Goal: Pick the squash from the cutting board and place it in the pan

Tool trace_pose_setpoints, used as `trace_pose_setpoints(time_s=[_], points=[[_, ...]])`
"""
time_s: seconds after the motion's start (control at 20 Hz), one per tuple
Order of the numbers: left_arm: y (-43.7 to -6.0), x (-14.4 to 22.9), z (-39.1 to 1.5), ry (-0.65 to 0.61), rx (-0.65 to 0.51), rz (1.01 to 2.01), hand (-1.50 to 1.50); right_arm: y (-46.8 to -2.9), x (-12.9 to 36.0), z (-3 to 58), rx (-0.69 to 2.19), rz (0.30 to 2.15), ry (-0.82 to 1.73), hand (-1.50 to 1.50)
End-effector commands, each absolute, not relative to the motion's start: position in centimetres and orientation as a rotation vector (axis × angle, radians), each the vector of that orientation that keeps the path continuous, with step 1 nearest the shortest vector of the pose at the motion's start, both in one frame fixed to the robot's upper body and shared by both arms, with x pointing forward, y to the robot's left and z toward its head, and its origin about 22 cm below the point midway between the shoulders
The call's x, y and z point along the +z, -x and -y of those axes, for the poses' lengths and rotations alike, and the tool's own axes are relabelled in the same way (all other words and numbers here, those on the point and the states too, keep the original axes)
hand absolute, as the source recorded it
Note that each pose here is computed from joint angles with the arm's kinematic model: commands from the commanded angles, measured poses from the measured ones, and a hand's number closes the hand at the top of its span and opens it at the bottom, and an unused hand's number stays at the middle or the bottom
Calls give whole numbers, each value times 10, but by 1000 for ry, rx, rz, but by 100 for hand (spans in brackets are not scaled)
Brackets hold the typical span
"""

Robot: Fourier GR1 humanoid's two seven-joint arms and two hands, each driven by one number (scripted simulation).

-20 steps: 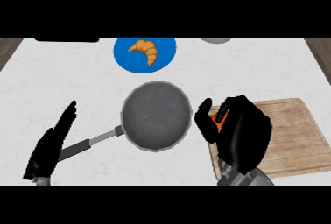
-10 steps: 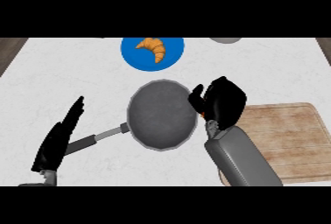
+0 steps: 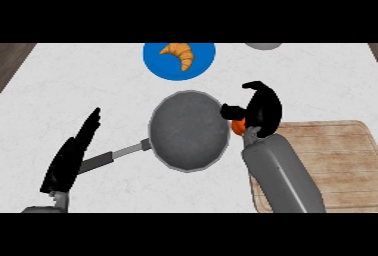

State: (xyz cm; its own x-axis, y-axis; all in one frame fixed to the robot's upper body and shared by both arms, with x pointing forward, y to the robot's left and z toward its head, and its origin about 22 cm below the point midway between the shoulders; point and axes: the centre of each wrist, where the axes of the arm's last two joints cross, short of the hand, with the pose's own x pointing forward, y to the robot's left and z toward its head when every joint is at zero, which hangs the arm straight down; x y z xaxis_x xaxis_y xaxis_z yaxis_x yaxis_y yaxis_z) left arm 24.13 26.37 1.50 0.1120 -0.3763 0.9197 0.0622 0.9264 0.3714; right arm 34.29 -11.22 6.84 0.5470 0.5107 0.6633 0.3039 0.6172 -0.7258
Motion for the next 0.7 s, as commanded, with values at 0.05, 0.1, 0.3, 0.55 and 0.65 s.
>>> trace_pose_setpoints(time_s=[0.05,0.1,0.3,0.55,0.65], points=[[-241,10,-257,-267,-340,1420,0,-356,76,98,-203,1127,893,-150],[-242,5,-261,-275,-334,1418,0,-357,66,104,-246,1169,928,-150],[-241,2,-271,-273,-314,1401,0,-365,64,104,-419,1257,966,-150],[-227,-1,-274,-302,-282,1378,0,-366,47,126,-637,1245,1033,-150],[-229,10,-283,-324,-281,1386,0,-359,39,130,-695,1219,1028,-150]])
